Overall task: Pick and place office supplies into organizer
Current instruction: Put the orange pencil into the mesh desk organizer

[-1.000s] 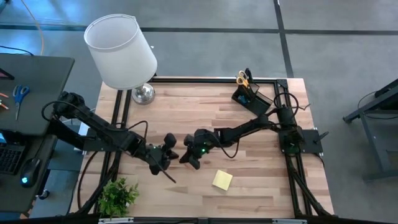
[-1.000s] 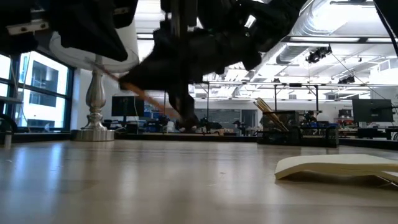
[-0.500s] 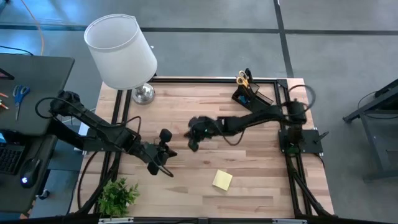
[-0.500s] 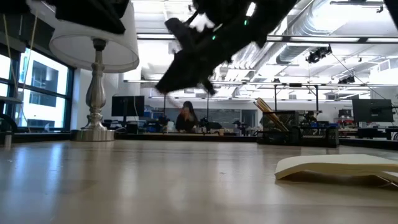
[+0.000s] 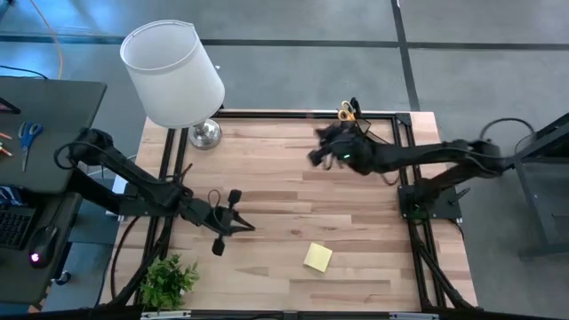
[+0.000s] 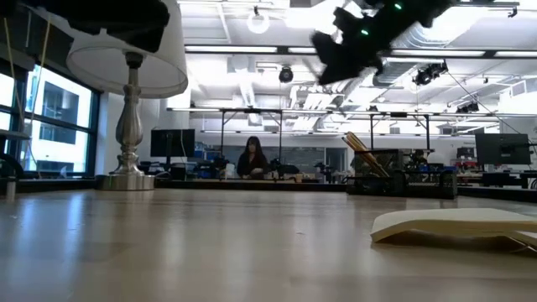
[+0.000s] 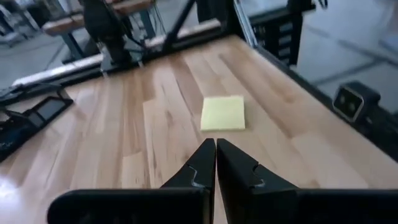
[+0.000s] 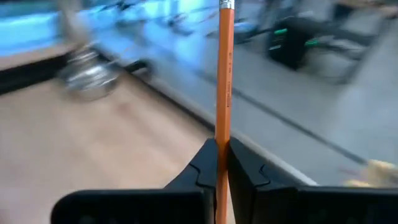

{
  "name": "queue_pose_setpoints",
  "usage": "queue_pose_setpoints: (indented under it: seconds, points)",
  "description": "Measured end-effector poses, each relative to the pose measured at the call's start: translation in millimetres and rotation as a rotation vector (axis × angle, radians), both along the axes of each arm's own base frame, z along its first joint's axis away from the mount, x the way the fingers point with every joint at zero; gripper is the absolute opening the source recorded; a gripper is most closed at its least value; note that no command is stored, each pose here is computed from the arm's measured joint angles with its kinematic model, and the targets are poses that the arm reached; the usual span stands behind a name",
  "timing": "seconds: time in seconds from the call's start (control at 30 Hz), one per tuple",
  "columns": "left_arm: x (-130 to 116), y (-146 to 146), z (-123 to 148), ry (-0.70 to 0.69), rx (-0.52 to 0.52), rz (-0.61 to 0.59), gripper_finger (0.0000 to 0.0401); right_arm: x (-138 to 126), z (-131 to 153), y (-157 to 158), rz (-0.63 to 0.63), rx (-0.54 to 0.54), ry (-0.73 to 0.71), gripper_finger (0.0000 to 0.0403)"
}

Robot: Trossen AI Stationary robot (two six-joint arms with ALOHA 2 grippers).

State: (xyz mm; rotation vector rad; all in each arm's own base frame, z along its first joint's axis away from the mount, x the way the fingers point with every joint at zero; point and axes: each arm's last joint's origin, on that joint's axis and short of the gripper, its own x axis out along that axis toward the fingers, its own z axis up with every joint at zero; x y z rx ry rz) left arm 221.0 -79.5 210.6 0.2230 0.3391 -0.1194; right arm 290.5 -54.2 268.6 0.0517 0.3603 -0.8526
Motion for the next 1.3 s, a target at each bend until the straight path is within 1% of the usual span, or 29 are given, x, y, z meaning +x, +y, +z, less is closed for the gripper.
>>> queue_pose_setpoints:
  seconds: [0.07, 0.13, 0.23, 0.3, 0.37, 0.5, 0.6, 0.7, 0.8, 0.97, 1.17, 1.3]
  points:
    - [-2.1, 1.7, -3.4, -0.052, -0.021, 0.004, 0.0005, -21.3, -2.7, -9.8, -0.079, -0.041, -0.041, 0.0003]
    - [-2.3, 5.9, -3.3, -0.108, -0.063, 0.003, 0.0005, -40.1, -7.5, -18.5, -0.133, -0.088, -0.076, 0.0004]
    - [-3.0, 13.6, -7.9, -0.13, -0.132, -0.018, 0.0005, -63.4, -16.2, -30.7, -0.2, -0.157, -0.133, 0.0003]
    - [-3.4, 18.1, -10.8, -0.14, -0.159, -0.021, 0.0005, -75.7, -22.7, -38.9, -0.242, -0.207, -0.149, 0.0003]
    - [-4.0, 22.9, -13.8, -0.141, -0.175, -0.003, 0.0005, -85.4, -31.5, -47.6, -0.296, -0.247, -0.134, 0.0004]
    - [-4.0, 29.1, -17.0, -0.133, -0.176, 0.024, 0.0005, -102.4, -45.6, -67.3, -0.408, -0.28, -0.121, 0.0003]
    - [-3.6, 30.3, -16.9, -0.132, -0.177, 0.017, 0.0005, -113.0, -51.5, -81.2, -0.449, -0.264, -0.153, 0.0003]
    - [-3.5, 30.8, -17.0, -0.132, -0.174, 0.009, 0.0005, -120.8, -57.1, -93.3, -0.459, -0.233, -0.202, 0.0006]
    - [-3.5, 30.8, -17.0, -0.133, -0.158, 0.004, 0.0005, -123.5, -64.1, -103.5, -0.454, -0.207, -0.199, 0.0005]
    - [-3.7, 30.7, -18.2, -0.122, -0.15, 0.003, 0.0005, -118.9, -82.8, -112.8, -0.454, -0.155, -0.174, 0.0006]
    - [-4.4, 30.8, -21.2, -0.089, -0.151, 0.007, 0.0005, -113.0, -113.0, -118.7, -0.496, -0.079, -0.086, 0.0015]
    - [-4.8, 30.9, -22.6, -0.072, -0.161, 0.012, 0.0005, -110.3, -127.3, -120.5, -0.508, -0.026, -0.083, 0.0016]
